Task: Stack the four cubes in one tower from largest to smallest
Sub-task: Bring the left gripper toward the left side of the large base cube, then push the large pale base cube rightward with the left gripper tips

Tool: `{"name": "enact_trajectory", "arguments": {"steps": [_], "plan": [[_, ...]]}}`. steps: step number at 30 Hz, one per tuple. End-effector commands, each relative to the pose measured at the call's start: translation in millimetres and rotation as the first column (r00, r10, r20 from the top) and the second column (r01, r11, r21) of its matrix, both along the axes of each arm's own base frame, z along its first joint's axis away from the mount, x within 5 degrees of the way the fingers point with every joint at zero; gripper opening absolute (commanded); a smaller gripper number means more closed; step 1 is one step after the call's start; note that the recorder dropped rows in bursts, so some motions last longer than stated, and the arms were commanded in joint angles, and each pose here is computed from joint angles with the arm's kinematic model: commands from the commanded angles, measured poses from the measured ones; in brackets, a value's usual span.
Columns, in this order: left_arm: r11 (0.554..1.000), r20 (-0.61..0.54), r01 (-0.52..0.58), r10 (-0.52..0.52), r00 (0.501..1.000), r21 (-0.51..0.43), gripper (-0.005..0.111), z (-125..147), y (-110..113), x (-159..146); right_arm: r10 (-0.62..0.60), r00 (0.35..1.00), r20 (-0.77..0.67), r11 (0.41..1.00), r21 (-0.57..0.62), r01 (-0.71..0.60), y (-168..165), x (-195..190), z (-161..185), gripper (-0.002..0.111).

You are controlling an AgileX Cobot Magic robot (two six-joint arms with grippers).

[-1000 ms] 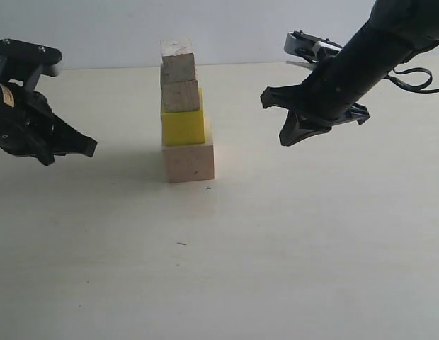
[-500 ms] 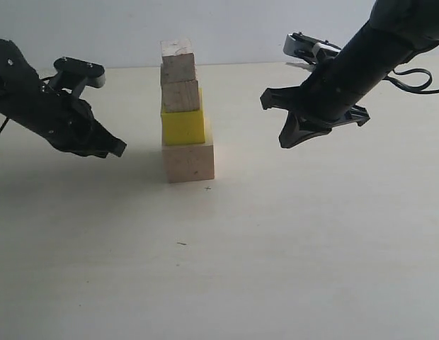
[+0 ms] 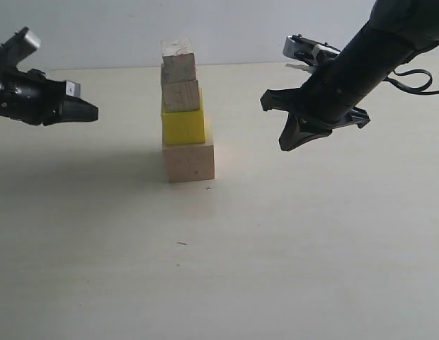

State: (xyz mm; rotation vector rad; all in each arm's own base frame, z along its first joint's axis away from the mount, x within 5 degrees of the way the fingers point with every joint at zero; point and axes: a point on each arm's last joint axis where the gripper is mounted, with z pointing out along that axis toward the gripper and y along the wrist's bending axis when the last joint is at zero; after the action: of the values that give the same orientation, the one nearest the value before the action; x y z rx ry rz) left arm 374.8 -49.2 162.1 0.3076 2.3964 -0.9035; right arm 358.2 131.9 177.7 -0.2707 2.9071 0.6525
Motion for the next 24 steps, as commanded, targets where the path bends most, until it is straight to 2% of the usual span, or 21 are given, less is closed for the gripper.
{"name": "enact_trajectory", "arguments": {"steps": [1,12,18,24], "plan": [[0.989,-0.054,-0.025,0.017,0.998,-0.149,0.000,-0.7,8.8,6.9,0.000,1.000,-0.004,1.000,0.001,0.000,-2.0,-0.4,-0.2,0.000],[0.951,-0.243,-0.021,-0.058,0.968,-0.309,0.000,-39.0,-18.0,27.2,-0.010,1.000,-0.020,1.000,0.024,0.010,-0.2,-1.3,0.6,0.000],[0.933,-0.262,-0.045,-0.054,0.964,-0.356,0.000,-47.8,-29.7,32.9,-0.013,1.000,-0.013,1.000,0.023,0.013,-0.3,-0.6,0.6,0.000],[0.936,-0.245,0.003,-0.095,0.965,-0.351,0.000,-46.0,-47.0,36.1,-0.015,1.000,-0.009,1.000,0.023,0.015,-0.4,-0.2,0.7,0.000]]}}
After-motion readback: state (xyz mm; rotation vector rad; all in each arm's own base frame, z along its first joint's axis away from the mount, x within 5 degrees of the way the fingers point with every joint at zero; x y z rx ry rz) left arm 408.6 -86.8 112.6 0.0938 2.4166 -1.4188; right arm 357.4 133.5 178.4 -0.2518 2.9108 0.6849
